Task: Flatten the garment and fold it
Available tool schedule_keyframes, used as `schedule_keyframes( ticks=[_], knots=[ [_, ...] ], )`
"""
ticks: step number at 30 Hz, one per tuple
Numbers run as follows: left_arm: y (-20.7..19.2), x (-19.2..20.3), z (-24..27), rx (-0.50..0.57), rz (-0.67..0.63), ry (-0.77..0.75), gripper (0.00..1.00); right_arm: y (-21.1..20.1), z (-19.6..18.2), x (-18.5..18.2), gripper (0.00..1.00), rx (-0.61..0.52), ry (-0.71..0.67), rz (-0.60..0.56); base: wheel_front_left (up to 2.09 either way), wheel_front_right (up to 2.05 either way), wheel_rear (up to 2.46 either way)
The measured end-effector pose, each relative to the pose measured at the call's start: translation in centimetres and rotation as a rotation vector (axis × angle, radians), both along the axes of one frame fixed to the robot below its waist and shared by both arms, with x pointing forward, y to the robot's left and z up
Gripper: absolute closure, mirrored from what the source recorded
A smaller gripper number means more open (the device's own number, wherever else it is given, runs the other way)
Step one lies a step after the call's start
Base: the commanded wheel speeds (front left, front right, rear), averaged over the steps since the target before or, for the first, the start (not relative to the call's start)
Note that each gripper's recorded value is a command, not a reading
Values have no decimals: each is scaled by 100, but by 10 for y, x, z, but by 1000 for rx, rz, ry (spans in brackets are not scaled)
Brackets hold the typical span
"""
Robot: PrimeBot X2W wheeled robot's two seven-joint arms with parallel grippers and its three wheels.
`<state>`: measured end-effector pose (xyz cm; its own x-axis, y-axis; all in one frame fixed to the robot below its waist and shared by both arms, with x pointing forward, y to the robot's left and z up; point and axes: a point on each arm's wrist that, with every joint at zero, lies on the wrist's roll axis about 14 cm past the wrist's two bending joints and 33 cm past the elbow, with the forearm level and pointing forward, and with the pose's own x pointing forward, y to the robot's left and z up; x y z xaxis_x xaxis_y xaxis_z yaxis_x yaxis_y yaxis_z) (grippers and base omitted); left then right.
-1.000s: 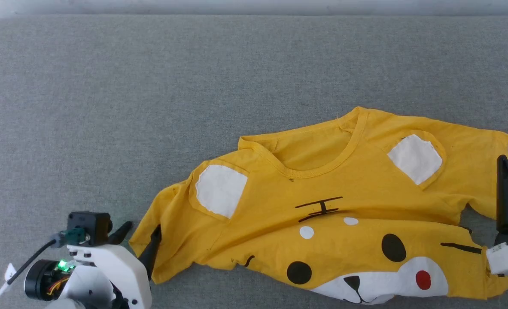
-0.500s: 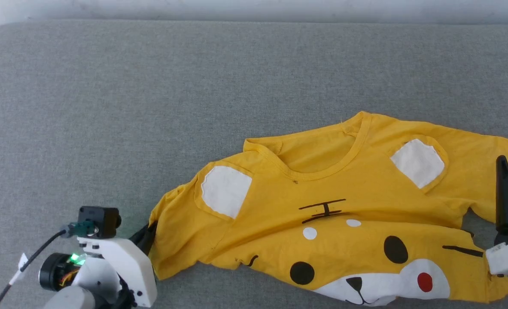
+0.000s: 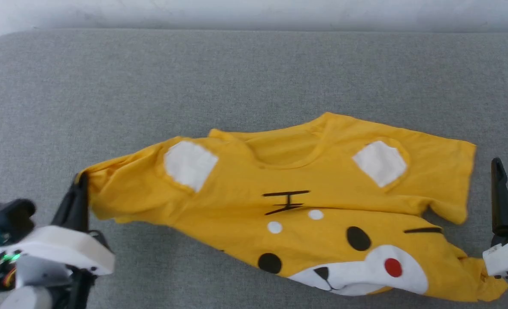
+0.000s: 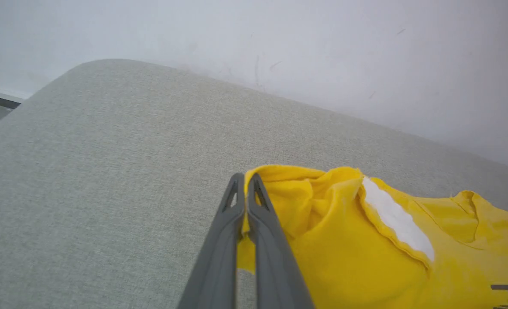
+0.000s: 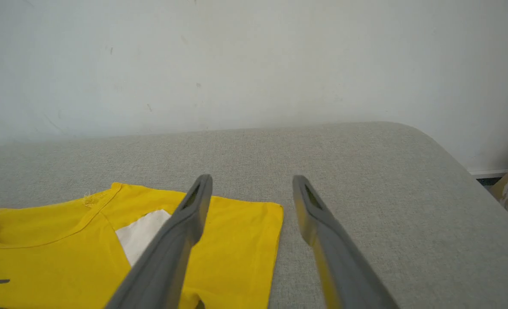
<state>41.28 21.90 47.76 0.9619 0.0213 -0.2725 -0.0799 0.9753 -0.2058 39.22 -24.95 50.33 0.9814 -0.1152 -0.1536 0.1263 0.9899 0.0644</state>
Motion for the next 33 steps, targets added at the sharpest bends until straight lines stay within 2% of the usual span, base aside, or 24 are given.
schedule_keyframes(
  ticks=[5, 9, 13, 23, 26, 29, 33],
  knots=[
    [29, -13, -6, 19, 102, 25, 100, 0, -8, 2, 0, -23, 44, 2, 0, 0, 0],
    [30, -14, -7, 9, 109, 29, 100, 7, -11, 16, 0, -78, 77, 27, 0, 0, 0],
    [27, -12, -11, 3, 101, 36, 100, 17, -14, 37, 0, -86, 113, 68, 0, 0, 0],
    [17, 3, -17, -4, 64, 40, 100, 2, -64, 69, 0, -91, 395, 101, 0, 0, 0],
    [17, 4, -18, -3, 64, 42, 100, -3, -83, 68, 0, -107, 491, 107, 0, 0, 0],
    [19, 3, -20, -1, 68, 51, 100, -1, -104, 65, 0, -77, 567, 111, 0, 0, 0],
    [22, 0, -25, 2, 74, 72, 100, 5, -121, 63, 0, -55, 617, 123, 0, 0, 0]
  ],
)
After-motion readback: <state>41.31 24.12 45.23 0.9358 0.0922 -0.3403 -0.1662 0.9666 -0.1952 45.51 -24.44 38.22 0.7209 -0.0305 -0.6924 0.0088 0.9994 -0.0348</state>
